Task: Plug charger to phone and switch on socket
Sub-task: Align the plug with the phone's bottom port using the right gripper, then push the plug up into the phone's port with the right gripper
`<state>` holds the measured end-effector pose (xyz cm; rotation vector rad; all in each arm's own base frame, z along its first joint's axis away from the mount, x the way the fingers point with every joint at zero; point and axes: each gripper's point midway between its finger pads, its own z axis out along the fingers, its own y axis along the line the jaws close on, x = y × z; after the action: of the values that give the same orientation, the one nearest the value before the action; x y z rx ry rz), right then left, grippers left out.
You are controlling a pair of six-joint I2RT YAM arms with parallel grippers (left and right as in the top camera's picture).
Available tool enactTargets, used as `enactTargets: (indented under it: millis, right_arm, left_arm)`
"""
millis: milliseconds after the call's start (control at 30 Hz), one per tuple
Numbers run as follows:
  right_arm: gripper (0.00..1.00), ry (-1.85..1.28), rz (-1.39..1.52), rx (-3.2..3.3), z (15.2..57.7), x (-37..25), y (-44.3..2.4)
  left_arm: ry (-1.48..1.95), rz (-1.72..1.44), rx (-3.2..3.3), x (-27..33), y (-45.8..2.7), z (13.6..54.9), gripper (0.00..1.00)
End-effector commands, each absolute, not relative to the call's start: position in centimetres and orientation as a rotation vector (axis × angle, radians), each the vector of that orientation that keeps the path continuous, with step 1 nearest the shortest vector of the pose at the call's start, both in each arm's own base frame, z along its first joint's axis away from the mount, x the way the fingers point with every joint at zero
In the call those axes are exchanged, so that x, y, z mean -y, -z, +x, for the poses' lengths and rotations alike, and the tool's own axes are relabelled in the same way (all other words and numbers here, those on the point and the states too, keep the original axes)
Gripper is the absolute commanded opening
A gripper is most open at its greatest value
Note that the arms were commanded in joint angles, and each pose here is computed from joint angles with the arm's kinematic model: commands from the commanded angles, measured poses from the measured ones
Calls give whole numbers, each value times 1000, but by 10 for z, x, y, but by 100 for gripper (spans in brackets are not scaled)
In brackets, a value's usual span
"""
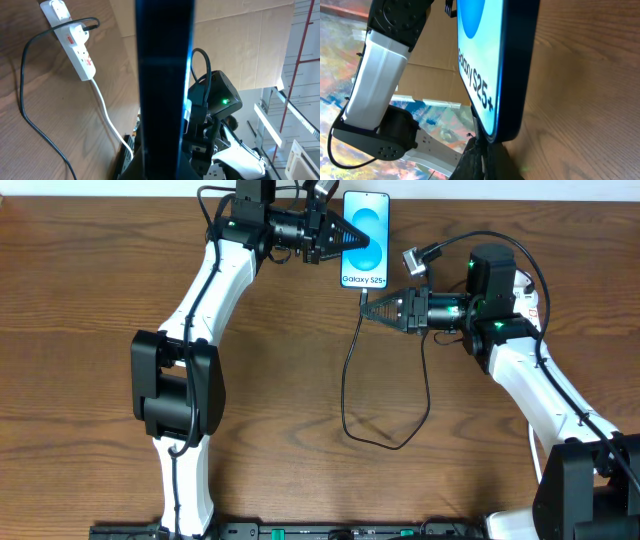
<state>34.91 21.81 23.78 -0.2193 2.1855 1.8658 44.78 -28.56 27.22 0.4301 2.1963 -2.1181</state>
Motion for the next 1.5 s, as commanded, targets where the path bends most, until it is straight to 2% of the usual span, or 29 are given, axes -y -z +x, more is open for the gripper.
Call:
enactTargets:
  millis: [0, 1467]
  right_arm:
    - [1, -1860, -223, -2175, 351, -218, -243]
    - [1, -1851, -201, -2198, 350, -225, -240]
  left_arm:
    - [2132, 545, -2121, 282, -301, 434, 7]
    - [2137, 547, -2125, 285, -301, 433, 7]
